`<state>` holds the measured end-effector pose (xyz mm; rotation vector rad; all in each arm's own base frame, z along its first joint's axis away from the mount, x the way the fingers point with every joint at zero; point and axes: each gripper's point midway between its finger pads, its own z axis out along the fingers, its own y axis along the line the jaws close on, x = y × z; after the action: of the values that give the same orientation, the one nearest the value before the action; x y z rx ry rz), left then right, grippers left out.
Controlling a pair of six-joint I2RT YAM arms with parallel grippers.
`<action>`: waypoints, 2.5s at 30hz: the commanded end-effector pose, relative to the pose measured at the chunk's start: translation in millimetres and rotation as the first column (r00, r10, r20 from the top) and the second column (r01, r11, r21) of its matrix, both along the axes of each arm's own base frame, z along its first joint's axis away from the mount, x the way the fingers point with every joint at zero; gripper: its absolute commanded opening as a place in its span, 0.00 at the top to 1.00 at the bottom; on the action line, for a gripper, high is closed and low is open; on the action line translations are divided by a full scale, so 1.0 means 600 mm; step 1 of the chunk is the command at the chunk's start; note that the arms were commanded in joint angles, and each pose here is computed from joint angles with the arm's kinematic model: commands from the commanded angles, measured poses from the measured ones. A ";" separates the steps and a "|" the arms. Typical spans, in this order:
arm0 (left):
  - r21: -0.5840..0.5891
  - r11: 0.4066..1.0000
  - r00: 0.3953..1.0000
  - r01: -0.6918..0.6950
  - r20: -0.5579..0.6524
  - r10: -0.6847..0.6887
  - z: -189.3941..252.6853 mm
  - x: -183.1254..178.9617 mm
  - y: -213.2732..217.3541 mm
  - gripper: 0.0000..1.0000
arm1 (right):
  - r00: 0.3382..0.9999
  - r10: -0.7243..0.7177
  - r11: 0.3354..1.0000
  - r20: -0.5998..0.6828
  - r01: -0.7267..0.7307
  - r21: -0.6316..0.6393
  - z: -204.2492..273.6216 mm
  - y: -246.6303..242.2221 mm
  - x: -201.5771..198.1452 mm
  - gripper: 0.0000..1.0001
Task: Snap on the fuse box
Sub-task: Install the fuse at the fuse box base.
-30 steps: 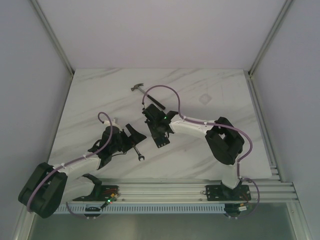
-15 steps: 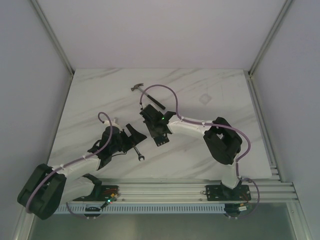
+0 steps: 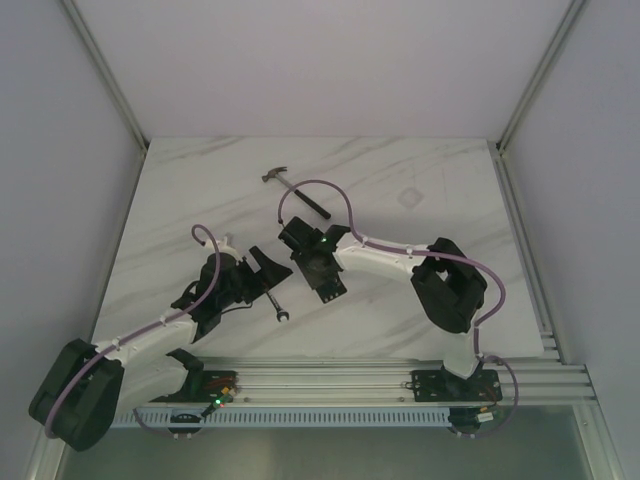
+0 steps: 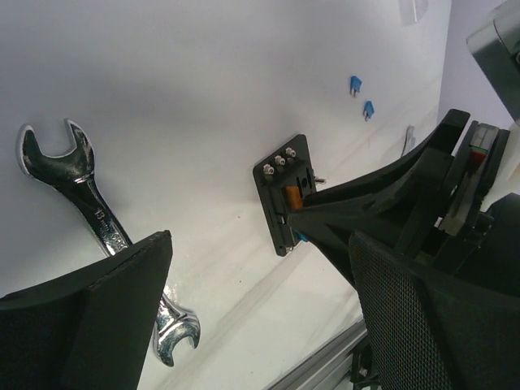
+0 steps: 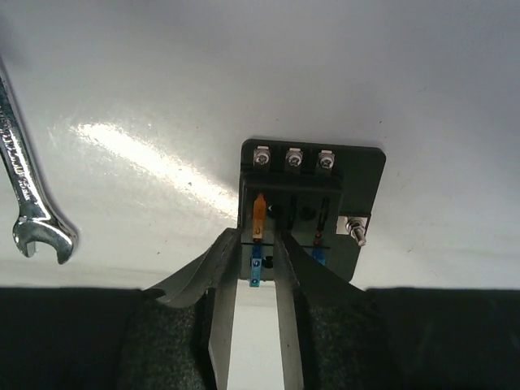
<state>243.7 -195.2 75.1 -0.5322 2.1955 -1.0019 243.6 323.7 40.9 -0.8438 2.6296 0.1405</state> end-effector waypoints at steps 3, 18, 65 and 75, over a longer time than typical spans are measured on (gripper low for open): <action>0.012 1.000 1.000 -0.012 -0.001 0.012 0.000 0.000 0.004 0.01 | 0.998 -0.015 1.000 0.064 0.015 0.013 0.052 0.004 0.012 0.68; 0.023 1.000 1.000 -0.012 -0.011 0.012 -0.008 -0.001 0.005 0.01 | 0.998 -0.020 1.000 0.059 0.022 -0.023 0.024 0.015 0.021 0.78; 0.198 0.964 0.972 0.178 0.118 -0.203 0.024 0.016 -0.070 0.00 | 0.947 -0.236 0.971 0.219 0.223 0.082 0.090 -0.118 0.070 0.52; 0.231 0.957 0.975 0.178 0.091 -0.204 0.005 0.023 -0.071 0.00 | 0.853 -0.452 0.892 0.260 0.442 0.098 0.041 -0.252 0.148 0.45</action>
<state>250.6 -236.2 75.2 -0.1767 2.2595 -0.8736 309.6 178.2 61.9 -0.2820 2.5472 -0.0516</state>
